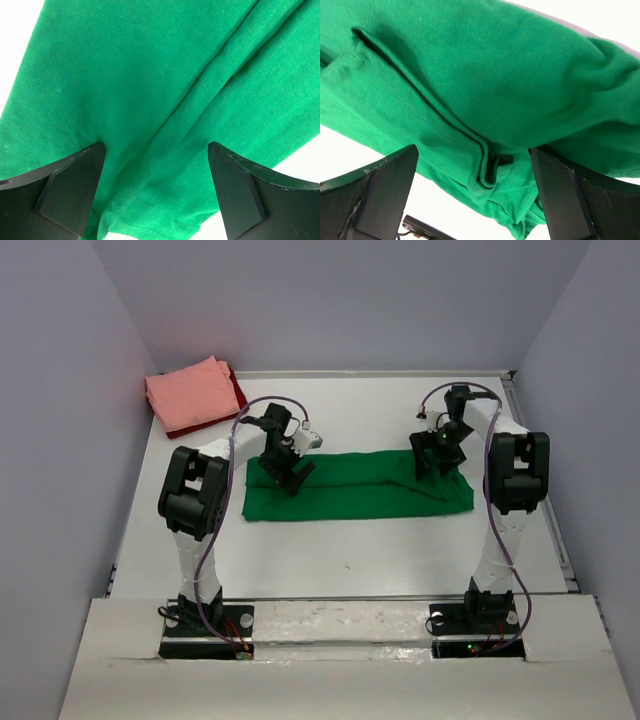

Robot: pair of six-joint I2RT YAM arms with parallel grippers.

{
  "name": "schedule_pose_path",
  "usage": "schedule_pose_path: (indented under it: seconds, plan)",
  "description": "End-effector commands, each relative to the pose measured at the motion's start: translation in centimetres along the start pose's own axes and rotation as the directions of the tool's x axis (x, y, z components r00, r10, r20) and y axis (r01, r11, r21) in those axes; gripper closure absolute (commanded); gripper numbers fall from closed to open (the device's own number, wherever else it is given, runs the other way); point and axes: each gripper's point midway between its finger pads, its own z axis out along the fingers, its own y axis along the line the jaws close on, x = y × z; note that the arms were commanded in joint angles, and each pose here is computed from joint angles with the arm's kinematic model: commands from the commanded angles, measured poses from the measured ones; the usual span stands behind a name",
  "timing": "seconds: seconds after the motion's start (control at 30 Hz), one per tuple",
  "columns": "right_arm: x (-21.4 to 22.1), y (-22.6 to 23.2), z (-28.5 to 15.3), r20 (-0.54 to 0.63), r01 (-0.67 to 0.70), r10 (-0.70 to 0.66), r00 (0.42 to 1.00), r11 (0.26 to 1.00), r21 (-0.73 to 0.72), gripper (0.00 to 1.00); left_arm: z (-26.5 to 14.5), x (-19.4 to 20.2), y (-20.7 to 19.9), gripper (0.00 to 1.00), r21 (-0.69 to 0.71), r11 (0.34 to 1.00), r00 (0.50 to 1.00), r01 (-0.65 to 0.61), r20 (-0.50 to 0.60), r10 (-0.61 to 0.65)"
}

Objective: Fold and stack the t-shirts
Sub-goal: Rotate the tshirt 90 degrees

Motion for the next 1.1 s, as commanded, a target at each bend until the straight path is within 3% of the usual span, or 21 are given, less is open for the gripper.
schedule_pose_path:
  seconds: [0.0,0.27,0.67,1.07]
  plan:
    - [-3.2,-1.1,1.1,0.074,0.018,-0.018,0.997,1.000,0.006,0.00,1.5,5.8,-1.1,0.01,0.035,0.996,0.981,0.078,-0.183,-0.070]
    - [-7.7,-1.9,1.3,0.194,0.016,-0.017,0.981,1.000,0.007,0.00,1.2,6.1,-0.7,0.01,0.016,0.995,0.978,0.101,-0.183,-0.096]
    - [-13.1,-3.1,2.3,0.232,0.032,-0.023,0.972,0.999,-0.034,0.00,0.2,8.1,-3.1,0.01,0.082,0.981,0.952,0.176,-0.268,-0.148]
    - [-17.0,-0.4,3.7,0.318,0.078,-0.019,0.948,0.982,-0.174,0.00,0.1,7.5,-8.9,0.01,0.230,0.969,0.938,0.090,-0.348,-0.004]
